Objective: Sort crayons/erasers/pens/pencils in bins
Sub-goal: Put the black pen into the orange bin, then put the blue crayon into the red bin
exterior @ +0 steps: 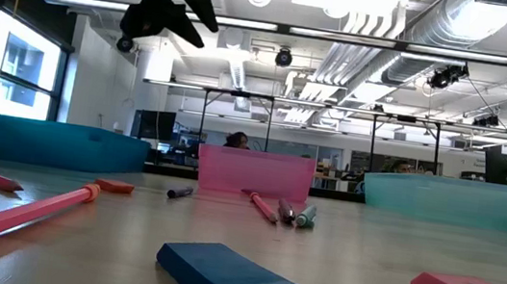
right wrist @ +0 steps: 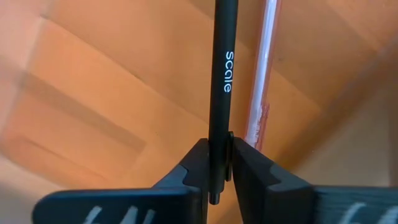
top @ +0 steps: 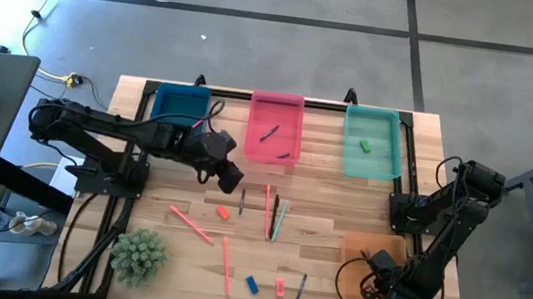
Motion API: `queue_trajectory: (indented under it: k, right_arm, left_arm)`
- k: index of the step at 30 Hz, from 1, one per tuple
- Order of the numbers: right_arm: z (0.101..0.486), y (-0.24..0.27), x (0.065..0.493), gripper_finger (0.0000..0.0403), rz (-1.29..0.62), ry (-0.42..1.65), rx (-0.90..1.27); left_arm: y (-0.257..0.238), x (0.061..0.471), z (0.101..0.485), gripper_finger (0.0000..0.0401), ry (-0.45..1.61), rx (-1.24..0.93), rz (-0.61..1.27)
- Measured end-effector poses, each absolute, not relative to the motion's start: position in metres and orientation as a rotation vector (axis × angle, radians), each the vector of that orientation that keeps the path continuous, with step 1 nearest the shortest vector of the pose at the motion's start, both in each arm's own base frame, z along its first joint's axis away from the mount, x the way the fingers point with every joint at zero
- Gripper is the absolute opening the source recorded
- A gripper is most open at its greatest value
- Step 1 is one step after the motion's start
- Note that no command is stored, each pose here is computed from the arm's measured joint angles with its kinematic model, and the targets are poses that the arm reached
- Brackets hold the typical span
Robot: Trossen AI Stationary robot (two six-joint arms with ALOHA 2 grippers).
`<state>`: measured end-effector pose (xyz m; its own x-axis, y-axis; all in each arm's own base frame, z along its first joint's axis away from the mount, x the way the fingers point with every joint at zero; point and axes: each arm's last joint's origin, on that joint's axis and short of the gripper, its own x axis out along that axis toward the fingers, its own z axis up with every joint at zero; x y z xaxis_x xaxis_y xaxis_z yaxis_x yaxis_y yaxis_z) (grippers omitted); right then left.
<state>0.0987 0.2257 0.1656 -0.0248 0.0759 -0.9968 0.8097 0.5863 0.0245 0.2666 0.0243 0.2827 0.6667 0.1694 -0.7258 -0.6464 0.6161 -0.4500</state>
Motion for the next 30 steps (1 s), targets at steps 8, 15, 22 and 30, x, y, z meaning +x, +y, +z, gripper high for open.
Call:
queue_trajectory:
  k: [8, 15, 22, 30]
  right_arm:
    - [0.166, 0.225, 0.1, 0.0102, -0.713, 1.499, 0.803]
    - [0.171, 0.223, 0.107, 0.0142, -0.697, 1.481, 0.867]
    - [0.187, 0.216, 0.111, 0.0145, -0.672, 1.367, 0.973]
    - [0.214, 0.199, 0.112, 0.0145, -0.655, 1.28, 1.132]
  left_arm:
    - [0.012, 0.283, 0.259, 0.0129, 0.795, -0.758, 0.522]
    - [0.009, 0.296, 0.23, 0.0129, 0.888, -0.793, 0.602]
    - [0.009, 0.303, 0.211, 0.0129, 0.94, -0.792, 0.663]
    - [0.01, 0.311, 0.194, 0.0129, 0.966, -0.78, 0.712]
